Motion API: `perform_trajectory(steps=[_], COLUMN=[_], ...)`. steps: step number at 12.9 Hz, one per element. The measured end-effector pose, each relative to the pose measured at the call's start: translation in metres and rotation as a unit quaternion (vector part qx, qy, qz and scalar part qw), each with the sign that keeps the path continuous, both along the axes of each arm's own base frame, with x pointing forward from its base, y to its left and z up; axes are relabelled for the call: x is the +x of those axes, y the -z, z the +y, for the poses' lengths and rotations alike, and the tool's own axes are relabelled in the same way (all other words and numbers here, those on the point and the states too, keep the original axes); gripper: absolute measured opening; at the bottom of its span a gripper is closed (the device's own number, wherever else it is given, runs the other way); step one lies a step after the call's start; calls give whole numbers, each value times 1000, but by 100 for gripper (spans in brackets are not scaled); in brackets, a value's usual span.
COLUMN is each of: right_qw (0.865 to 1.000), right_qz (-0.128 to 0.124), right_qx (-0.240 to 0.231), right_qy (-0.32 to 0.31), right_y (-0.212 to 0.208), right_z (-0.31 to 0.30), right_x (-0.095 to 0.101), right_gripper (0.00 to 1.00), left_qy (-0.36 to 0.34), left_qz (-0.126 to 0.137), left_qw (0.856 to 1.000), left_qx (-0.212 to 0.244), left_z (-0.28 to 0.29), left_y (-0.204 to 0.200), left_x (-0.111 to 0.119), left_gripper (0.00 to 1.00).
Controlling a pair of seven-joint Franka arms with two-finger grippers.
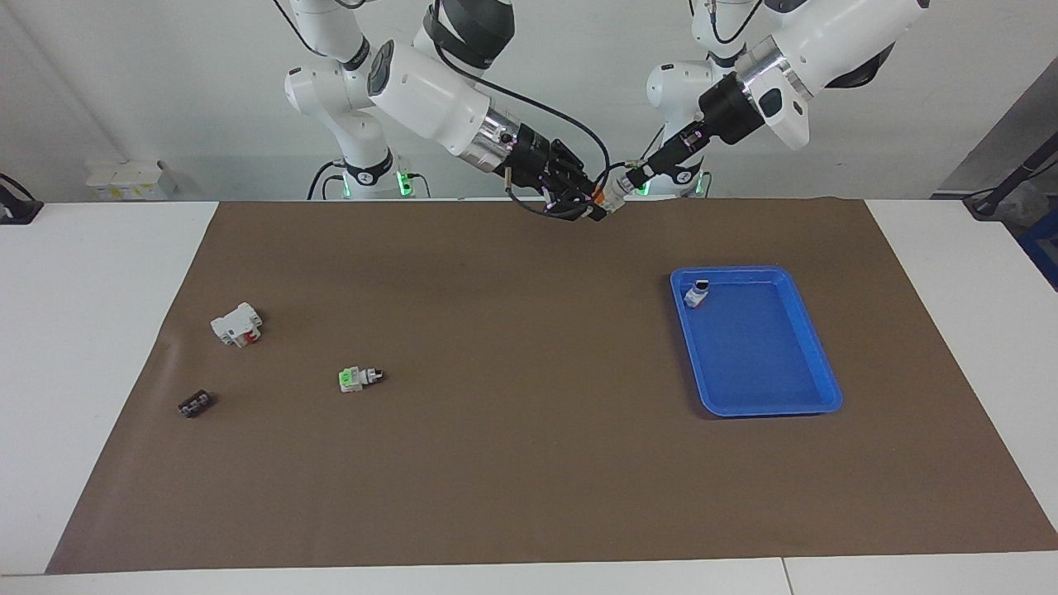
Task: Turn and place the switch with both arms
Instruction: 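Carry the switch toward the tray while the left gripper reaches toward it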
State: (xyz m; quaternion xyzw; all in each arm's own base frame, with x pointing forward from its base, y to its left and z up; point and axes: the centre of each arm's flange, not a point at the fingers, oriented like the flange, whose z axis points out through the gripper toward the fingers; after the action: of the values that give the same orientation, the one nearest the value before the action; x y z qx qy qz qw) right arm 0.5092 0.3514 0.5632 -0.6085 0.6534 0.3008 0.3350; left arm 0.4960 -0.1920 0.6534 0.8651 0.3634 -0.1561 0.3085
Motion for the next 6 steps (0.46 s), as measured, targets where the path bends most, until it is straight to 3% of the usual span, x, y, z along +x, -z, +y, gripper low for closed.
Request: perform_trajectory(steps=[1, 2, 4, 6], right_qw=[1000, 1000, 1000, 1000], right_qz=[0, 0, 0, 0], right_qx=[0, 0, 0, 1], right_qy=[0, 0, 3, 4], right_y=[0, 0, 0, 0], right_z=[0, 0, -2, -2], right_x=[0, 0, 2, 2], right_gripper=[41, 41, 41, 41], left_qy=[-1, -3, -6, -6], left_qz=[-2, -4, -6, -7], left_qw=[1000, 1000, 1000, 1000], left_qx=[0, -1, -1, -2], left_z=[0, 0, 0, 0], left_y=[0, -1, -1, -1], left_x=[0, 1, 2, 2], left_gripper=[28, 27, 9, 9])
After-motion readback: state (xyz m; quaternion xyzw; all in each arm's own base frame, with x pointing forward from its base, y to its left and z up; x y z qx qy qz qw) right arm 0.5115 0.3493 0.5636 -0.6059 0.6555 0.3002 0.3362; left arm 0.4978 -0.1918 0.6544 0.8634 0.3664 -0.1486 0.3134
